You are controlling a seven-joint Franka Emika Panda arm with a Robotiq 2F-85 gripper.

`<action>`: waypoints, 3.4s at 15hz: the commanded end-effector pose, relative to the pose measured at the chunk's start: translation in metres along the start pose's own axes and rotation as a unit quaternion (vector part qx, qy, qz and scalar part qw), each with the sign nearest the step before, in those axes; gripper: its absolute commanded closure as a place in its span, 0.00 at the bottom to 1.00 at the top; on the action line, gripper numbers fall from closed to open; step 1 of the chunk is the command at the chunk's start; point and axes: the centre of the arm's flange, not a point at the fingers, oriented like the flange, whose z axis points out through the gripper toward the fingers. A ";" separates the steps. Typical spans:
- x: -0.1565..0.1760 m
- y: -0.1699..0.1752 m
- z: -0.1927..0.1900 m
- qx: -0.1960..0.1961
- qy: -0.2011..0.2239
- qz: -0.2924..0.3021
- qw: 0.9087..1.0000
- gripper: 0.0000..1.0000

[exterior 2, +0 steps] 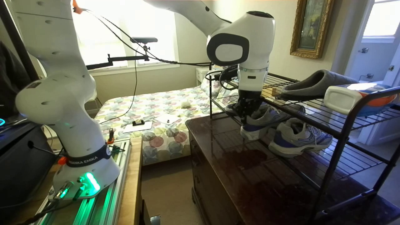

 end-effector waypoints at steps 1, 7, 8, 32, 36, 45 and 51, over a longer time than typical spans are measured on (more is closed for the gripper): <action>0.001 -0.010 0.004 0.026 -0.004 0.000 1.000 0.95; 0.000 -0.010 0.004 0.023 -0.003 0.002 1.000 0.37; 0.000 -0.010 0.004 0.022 -0.004 0.002 1.000 0.29; -0.005 0.083 -0.047 0.061 -0.038 -0.019 0.997 0.00; 0.011 0.148 -0.038 0.001 -0.095 -0.052 0.994 0.00; 0.025 0.161 0.035 -0.050 -0.157 -0.029 0.986 0.00; 0.042 0.154 0.051 0.012 -0.114 0.052 0.992 0.00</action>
